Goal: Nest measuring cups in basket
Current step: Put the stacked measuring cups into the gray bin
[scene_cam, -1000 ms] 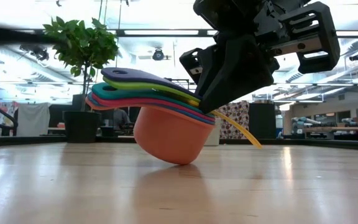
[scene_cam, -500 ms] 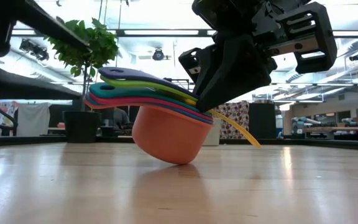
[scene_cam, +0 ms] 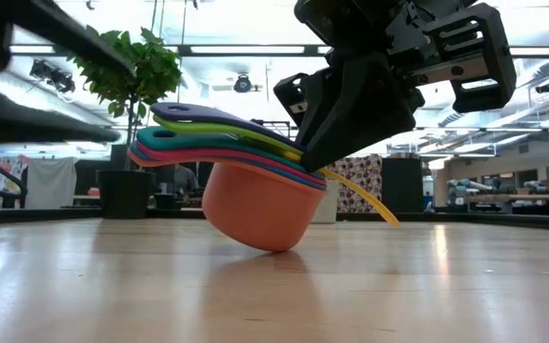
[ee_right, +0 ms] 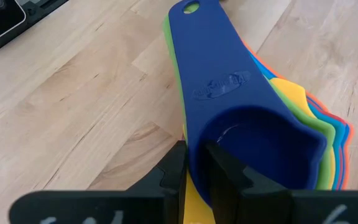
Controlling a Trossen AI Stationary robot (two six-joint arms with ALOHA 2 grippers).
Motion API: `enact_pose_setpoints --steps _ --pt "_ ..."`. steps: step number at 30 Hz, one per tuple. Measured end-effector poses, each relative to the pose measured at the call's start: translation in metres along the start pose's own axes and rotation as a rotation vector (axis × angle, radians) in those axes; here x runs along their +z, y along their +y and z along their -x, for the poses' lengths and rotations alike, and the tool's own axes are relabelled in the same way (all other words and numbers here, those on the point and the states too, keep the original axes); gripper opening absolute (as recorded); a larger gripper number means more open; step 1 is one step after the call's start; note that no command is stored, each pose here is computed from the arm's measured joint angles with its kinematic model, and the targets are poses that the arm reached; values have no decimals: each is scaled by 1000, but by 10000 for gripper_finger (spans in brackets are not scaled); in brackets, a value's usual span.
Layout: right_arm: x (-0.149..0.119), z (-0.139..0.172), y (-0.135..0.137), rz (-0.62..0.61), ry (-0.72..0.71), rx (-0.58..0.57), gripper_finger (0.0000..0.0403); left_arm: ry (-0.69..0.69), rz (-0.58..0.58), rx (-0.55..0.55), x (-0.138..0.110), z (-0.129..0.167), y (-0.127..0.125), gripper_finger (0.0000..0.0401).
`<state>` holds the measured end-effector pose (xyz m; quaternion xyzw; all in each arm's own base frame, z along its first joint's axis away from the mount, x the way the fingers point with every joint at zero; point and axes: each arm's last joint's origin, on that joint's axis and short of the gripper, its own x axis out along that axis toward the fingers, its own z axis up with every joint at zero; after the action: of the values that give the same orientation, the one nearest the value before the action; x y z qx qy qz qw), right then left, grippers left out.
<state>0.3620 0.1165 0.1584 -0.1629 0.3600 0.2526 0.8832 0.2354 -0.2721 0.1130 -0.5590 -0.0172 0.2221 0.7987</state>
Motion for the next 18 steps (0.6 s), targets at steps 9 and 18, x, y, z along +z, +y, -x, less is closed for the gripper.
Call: enact_pose_setpoints --steps 9,18 --pt "0 0 0 0 0 0 55 32 -2 68 5 -10 7 167" --pt "0 0 0 0 0 0 54 72 -22 93 5 -13 7 167"
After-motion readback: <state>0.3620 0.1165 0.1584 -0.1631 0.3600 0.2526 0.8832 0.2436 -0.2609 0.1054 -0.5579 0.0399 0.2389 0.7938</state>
